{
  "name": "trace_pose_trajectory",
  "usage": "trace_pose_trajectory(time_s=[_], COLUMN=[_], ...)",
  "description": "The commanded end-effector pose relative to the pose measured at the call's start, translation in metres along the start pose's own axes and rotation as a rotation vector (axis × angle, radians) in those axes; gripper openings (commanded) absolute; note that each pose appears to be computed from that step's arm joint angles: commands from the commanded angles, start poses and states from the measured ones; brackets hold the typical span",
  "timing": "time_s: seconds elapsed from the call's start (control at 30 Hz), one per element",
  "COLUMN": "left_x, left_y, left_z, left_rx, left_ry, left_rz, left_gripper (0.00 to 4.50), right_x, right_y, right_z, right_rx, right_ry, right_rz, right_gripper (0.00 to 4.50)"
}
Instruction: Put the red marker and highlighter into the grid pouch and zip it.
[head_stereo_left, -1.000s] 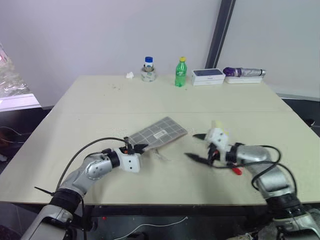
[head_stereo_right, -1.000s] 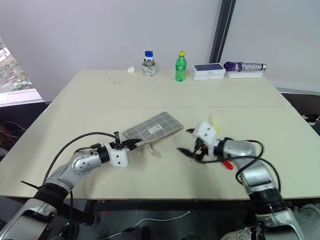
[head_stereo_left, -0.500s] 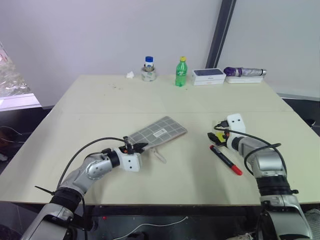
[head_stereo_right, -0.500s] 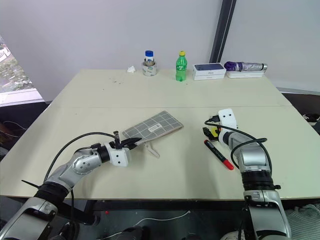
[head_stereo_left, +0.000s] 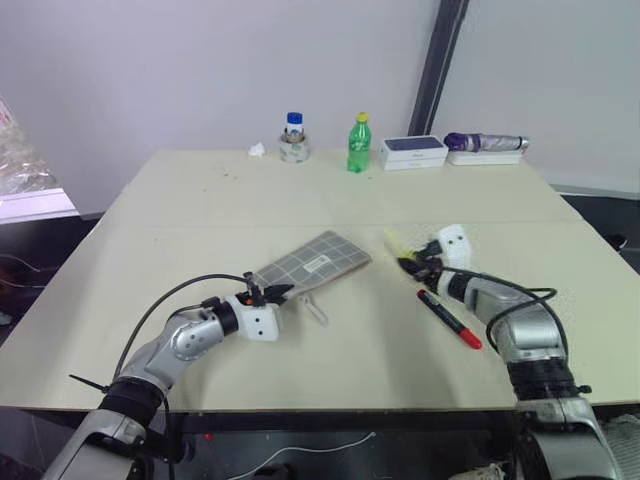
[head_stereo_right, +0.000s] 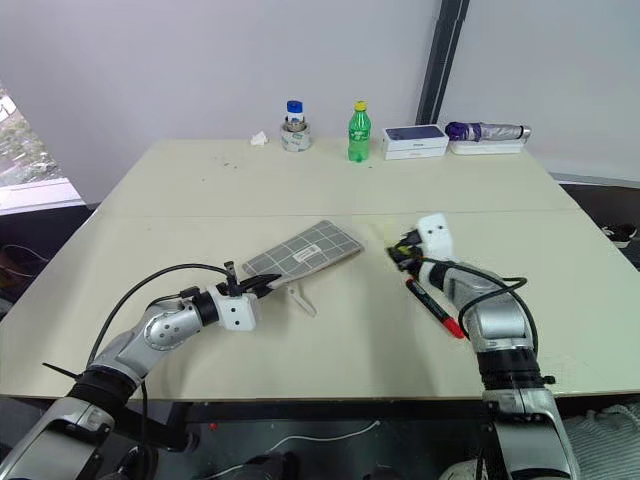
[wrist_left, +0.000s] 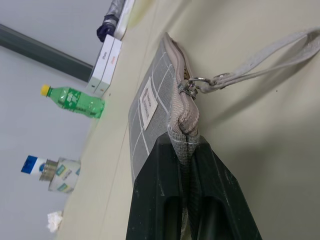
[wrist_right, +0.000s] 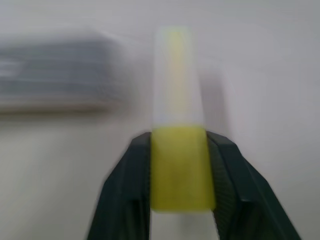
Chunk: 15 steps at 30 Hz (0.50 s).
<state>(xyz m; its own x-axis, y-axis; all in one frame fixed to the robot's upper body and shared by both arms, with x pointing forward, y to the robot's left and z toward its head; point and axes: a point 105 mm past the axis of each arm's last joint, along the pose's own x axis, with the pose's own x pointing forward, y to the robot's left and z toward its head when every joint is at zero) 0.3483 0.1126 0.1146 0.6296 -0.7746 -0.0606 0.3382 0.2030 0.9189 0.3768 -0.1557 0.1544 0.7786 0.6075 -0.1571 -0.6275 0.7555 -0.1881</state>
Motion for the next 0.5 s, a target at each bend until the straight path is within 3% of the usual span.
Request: trace_pose_trajectory(time_s=[0.03,0.13,0.33,0.5], left_x=[0.003,0.004,0.004,0.002], left_y=[0.007,0.007,0.005,0.001], left_z=[0.004,0.004,0.006,0.009], left_rx=[-0.001,0.002,-0.004,0.003], left_ry=[-0.016,-0.017,-0.022,-0.034], left_rz=[0.019,0.015,0.011,-0.008], left_gripper=[0.0,0.0,0.0,0.0], right_x=[-0.012,-0.02,-0.022,-0.015], right_y=[0.026,0.042,0.033,0.033], right_z=[0.0,-0.015,-0.04,-0.03], right_rx=[-0.098,-0.162,-0.165,-0.122], right_ry=[-0.019,0.038,0.162,0.122], right_rz=[0.172,0.268,0.222,0.199], right_gripper=[0.94,0.94,0.94,0.94])
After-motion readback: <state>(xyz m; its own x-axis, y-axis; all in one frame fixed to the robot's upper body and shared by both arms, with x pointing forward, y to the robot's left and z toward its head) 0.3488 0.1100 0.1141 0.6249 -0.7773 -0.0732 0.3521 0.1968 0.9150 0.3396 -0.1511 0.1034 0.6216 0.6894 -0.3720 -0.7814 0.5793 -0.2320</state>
